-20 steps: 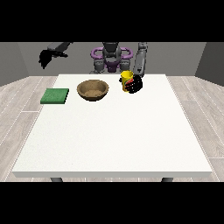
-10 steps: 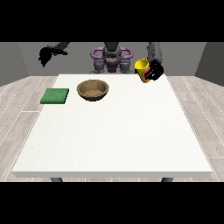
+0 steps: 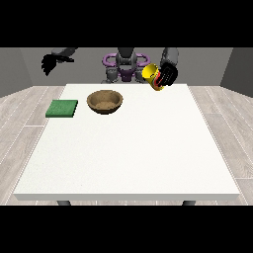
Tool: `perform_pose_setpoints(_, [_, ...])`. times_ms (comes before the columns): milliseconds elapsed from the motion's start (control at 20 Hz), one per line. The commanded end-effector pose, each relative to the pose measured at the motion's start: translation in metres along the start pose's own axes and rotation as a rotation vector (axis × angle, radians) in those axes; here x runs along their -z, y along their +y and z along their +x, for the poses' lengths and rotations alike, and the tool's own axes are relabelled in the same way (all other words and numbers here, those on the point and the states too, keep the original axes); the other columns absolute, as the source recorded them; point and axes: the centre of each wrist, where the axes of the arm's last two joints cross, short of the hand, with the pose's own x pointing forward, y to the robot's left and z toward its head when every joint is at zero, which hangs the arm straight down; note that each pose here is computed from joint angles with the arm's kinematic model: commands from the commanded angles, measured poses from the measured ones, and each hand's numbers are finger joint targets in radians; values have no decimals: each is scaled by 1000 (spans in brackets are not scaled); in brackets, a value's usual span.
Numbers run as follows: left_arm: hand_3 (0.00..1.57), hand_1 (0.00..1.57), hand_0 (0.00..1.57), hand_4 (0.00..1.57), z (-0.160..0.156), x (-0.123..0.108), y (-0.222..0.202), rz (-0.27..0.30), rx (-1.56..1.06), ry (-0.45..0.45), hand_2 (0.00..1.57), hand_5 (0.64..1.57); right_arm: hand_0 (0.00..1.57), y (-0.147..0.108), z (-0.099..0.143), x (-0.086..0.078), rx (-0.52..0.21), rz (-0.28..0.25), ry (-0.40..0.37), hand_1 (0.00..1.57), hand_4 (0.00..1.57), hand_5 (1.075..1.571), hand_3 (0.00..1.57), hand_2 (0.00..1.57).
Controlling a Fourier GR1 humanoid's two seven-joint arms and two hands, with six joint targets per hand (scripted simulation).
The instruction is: Pick the cup and pour the ball into the bowl, then pick the bowl and place it on the pad
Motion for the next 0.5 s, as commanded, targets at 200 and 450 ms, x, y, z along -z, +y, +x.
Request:
perform_pose_setpoints(200, [1571,1537,1537,1571,74,24,-12,1,305,-103,1571,1165,0,-6,-5,4,11,6,-1,0,0,1570,0,0])
perform_pose_setpoints(450, [1571,1538,1538,1485,107,12,-39,-36,546,-239,1571,1334,0,-10,-16,-5,19,-18,49,0,0,1571,0,0])
